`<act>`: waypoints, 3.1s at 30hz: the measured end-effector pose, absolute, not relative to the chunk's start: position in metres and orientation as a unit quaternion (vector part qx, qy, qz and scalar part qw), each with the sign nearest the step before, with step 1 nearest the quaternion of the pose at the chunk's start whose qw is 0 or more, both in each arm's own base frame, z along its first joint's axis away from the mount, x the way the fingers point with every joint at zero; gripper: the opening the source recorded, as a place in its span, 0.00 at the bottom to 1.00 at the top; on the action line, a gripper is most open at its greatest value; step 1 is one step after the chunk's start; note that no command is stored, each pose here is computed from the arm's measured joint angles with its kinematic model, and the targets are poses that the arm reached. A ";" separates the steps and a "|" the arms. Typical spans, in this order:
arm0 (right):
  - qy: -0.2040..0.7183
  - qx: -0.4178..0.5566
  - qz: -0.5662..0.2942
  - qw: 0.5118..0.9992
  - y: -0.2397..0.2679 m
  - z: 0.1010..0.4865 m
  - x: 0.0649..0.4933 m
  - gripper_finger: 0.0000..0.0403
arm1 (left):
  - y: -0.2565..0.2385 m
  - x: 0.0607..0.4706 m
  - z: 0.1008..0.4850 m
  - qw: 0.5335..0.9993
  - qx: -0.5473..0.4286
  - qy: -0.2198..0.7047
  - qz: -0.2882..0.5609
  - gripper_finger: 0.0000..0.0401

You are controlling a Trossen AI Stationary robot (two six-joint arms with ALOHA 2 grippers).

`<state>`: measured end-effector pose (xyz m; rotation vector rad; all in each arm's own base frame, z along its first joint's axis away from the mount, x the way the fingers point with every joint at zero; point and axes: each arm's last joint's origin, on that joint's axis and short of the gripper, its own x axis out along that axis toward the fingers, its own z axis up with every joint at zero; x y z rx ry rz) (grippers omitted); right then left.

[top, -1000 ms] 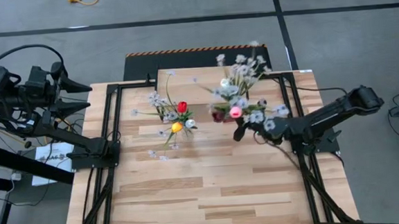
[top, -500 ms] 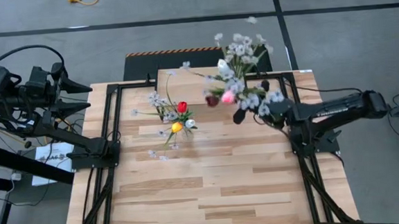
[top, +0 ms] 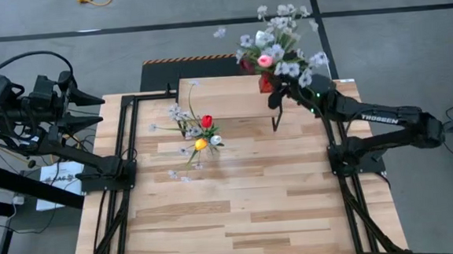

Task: Pick and place flowers into a vace then onto a shelf
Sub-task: Put the red vase with flowers on the shelf, then put the transparent vase with flowers on the shelf

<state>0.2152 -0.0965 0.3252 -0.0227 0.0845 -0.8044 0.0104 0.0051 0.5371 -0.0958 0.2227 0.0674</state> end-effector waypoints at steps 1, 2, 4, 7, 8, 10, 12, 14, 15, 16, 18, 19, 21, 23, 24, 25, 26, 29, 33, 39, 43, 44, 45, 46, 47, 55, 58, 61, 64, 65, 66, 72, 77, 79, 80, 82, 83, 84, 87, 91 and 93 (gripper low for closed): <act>0.044 -0.005 -0.394 0.918 -0.102 0.324 0.213 0.29 | 0.005 0.010 0.537 0.992 -0.048 0.111 0.034 0.55; 0.045 0.002 -0.396 0.917 -0.108 0.323 0.212 0.29 | 0.005 0.010 0.537 0.992 -0.048 0.111 0.034 0.55; 0.056 0.018 -0.396 0.916 -0.120 0.318 0.210 0.29 | 0.005 0.010 0.537 0.992 -0.048 0.111 0.034 0.55; 0.074 0.026 -0.400 0.913 -0.134 0.309 0.211 0.29 | 0.005 0.010 0.537 0.992 -0.048 0.111 0.034 0.55; 0.079 0.027 -0.404 0.911 -0.138 0.306 0.212 0.30 | 0.005 0.010 0.537 0.992 -0.048 0.111 0.034 0.55; 0.092 0.030 -0.412 0.906 -0.146 0.299 0.215 0.30 | 0.005 0.010 0.537 0.992 -0.048 0.111 0.035 0.55; 0.103 0.033 -0.408 0.906 -0.153 0.291 0.219 0.30 | 0.005 0.010 0.537 0.992 -0.049 0.111 0.035 0.55; 0.104 0.036 -0.406 0.907 -0.159 0.286 0.222 0.30 | 0.005 0.010 0.537 0.992 -0.054 0.111 0.035 0.55; 0.106 0.037 -0.408 0.906 -0.162 0.283 0.224 0.30 | 0.005 0.010 0.537 0.992 -0.057 0.111 0.036 0.55; 0.108 0.038 -0.409 0.905 -0.164 0.280 0.226 0.30 | 0.005 0.010 0.537 0.991 -0.059 0.110 0.036 0.55; 0.114 0.039 -0.410 0.904 -0.167 0.275 0.229 0.30 | 0.005 0.010 0.537 0.991 -0.062 0.110 0.036 0.55; 0.115 0.039 -0.411 0.904 -0.168 0.274 0.230 0.30 | 0.005 0.010 0.537 0.991 -0.063 0.110 0.036 0.55; 0.117 0.039 -0.410 0.904 -0.169 0.272 0.232 0.30 | 0.005 0.011 0.537 0.991 -0.064 0.111 0.036 0.55; 0.125 0.041 -0.409 0.903 -0.170 0.268 0.233 0.30 | 0.005 0.010 0.537 0.991 -0.064 0.113 0.036 0.55; 0.127 0.041 -0.409 0.903 -0.170 0.267 0.234 0.30 | 0.005 0.010 0.536 0.991 -0.064 0.115 0.036 0.55; 0.127 0.042 -0.409 0.902 -0.170 0.267 0.234 0.30 | 0.005 0.010 0.536 0.991 -0.064 0.115 0.036 0.55; 0.126 0.045 -0.410 0.902 -0.171 0.266 0.235 0.30 | 0.005 0.010 0.536 0.991 -0.063 0.116 0.037 0.55; 0.126 0.045 -0.411 0.902 -0.171 0.265 0.236 0.30 | 0.005 0.010 0.536 0.990 -0.063 0.117 0.037 0.55; 0.128 0.045 -0.408 0.903 -0.170 0.265 0.237 0.30 | 0.005 0.010 0.536 0.990 -0.063 0.117 0.036 0.55; 0.139 0.036 -0.399 0.906 -0.166 0.264 0.239 0.39 | 0.005 0.010 0.535 0.990 -0.063 0.119 0.037 0.55; 0.143 0.033 -0.393 0.908 -0.163 0.263 0.240 0.46 | 0.005 0.010 0.535 0.990 -0.063 0.119 0.037 0.55; 0.143 0.032 -0.392 0.908 -0.163 0.263 0.241 0.47 | 0.005 0.010 0.535 0.990 -0.063 0.120 0.036 0.55; 0.144 0.032 -0.391 0.908 -0.162 0.263 0.241 0.48 | 0.005 0.010 0.535 0.990 -0.063 0.119 0.036 0.55; 0.146 0.032 -0.392 0.908 -0.162 0.263 0.241 0.49 | 0.005 0.010 0.535 0.990 -0.063 0.119 0.036 0.55; 0.148 0.033 -0.392 0.907 -0.162 0.263 0.240 0.50 | 0.005 0.010 0.535 0.990 -0.063 0.120 0.036 0.55; 0.161 0.024 -0.398 0.903 -0.154 0.273 0.227 0.54 | 0.005 0.010 0.535 0.990 -0.063 0.120 0.036 0.55; 0.163 0.021 -0.397 0.903 -0.150 0.279 0.221 0.53 | 0.005 0.010 0.535 0.990 -0.063 0.119 0.036 0.55; 0.174 0.022 -0.392 0.903 -0.144 0.282 0.216 0.53 | 0.005 0.010 0.535 0.990 -0.063 0.120 0.036 0.55; 0.183 0.021 -0.381 0.906 -0.134 0.286 0.212 0.53 | 0.005 0.010 0.535 0.990 -0.063 0.120 0.036 0.55; 0.186 0.021 -0.377 0.907 -0.131 0.287 0.211 0.53 | 0.005 0.010 0.535 0.990 -0.063 0.120 0.036 0.55; 0.189 0.021 -0.372 0.909 -0.127 0.288 0.210 0.53 | 0.005 0.010 0.535 0.990 -0.062 0.120 0.036 0.55; 0.179 0.028 -0.338 0.924 -0.102 0.300 0.202 0.53 | 0.004 0.010 0.535 0.991 -0.059 0.121 0.019 0.55; 0.159 0.038 -0.303 0.939 -0.080 0.310 0.196 0.53 | 0.001 0.010 0.536 0.990 -0.063 0.125 -0.032 0.55; 0.155 0.044 -0.288 0.944 -0.071 0.313 0.193 0.53 | 0.000 0.012 0.535 0.988 -0.075 0.132 -0.043 0.55; 0.152 0.047 -0.281 0.947 -0.067 0.315 0.191 0.53 | -0.001 0.014 0.535 0.986 -0.084 0.134 -0.048 0.55; 0.140 0.054 -0.266 0.952 -0.059 0.319 0.189 0.53 | -0.002 0.019 0.535 0.983 -0.100 0.141 -0.060 0.55; 0.135 0.058 -0.261 0.954 -0.055 0.320 0.187 0.53 | -0.003 0.022 0.534 0.981 -0.109 0.145 -0.064 0.55; 0.133 0.061 -0.261 0.954 -0.051 0.321 0.186 0.53 | -0.005 0.025 0.532 0.979 -0.121 0.151 -0.069 0.55; 0.123 0.066 -0.262 0.955 -0.041 0.323 0.185 0.53 | -0.009 0.042 0.519 0.966 -0.159 0.187 -0.078 0.55; 0.116 0.062 -0.263 0.956 -0.027 0.325 0.186 0.53 | -0.017 0.067 0.492 0.938 -0.220 0.245 -0.108 0.55; 0.113 0.067 -0.268 0.955 -0.022 0.324 0.186 0.53 | -0.022 0.075 0.481 0.924 -0.246 0.253 -0.147 0.55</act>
